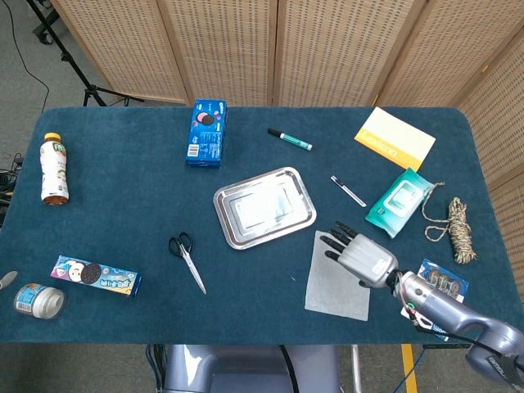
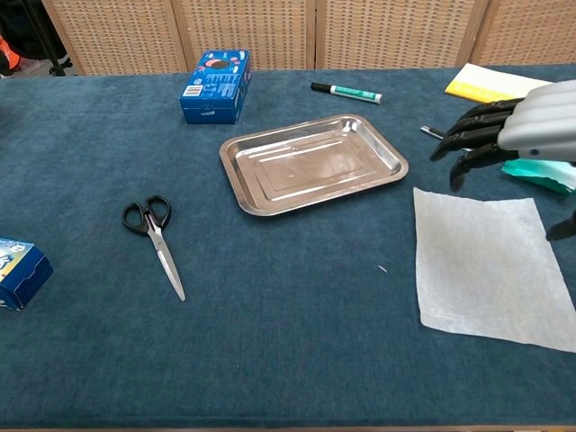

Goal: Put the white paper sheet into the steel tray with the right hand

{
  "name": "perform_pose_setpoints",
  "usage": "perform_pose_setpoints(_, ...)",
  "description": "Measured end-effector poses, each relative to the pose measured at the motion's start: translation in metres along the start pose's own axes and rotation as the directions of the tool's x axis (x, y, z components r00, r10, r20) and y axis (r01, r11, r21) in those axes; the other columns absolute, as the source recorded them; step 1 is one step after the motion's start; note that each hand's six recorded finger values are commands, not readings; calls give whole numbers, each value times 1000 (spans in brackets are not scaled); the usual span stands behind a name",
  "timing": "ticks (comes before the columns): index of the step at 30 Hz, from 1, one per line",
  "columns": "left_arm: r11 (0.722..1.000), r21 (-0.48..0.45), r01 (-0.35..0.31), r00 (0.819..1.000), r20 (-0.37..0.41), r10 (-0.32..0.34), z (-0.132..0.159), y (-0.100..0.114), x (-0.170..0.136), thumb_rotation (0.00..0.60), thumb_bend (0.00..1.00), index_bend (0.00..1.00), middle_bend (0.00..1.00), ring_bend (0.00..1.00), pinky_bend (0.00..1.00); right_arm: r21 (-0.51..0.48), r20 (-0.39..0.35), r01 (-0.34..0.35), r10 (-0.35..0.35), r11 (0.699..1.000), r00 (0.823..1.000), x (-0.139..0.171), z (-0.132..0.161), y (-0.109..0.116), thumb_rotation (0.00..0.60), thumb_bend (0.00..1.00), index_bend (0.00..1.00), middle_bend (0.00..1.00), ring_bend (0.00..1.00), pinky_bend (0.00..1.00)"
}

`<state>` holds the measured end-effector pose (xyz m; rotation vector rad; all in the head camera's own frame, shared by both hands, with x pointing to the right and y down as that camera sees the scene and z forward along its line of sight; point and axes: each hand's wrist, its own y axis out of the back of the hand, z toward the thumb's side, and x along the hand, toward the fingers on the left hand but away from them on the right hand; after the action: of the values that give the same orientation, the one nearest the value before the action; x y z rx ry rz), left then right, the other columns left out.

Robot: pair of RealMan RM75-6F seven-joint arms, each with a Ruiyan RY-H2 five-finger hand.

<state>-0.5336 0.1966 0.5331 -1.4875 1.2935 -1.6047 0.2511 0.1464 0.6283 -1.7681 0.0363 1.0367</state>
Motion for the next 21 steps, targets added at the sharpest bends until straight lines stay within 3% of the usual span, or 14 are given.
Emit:
perform_pose_setpoints(11,1000,0,3,1000,-4,-3,0,-1,1,600,0,0,0,0,0,-14,-26,-54,53,998,998,-52,19,0,600,208,253,130,0,0)
perform_pose_setpoints(21,1000,-8,3,1000,-5,-3,-1,0,1,600,0,0,0,0,0,7,-16,-77,77,997,997,-74,28,-7,600,208,253,132,0,0)
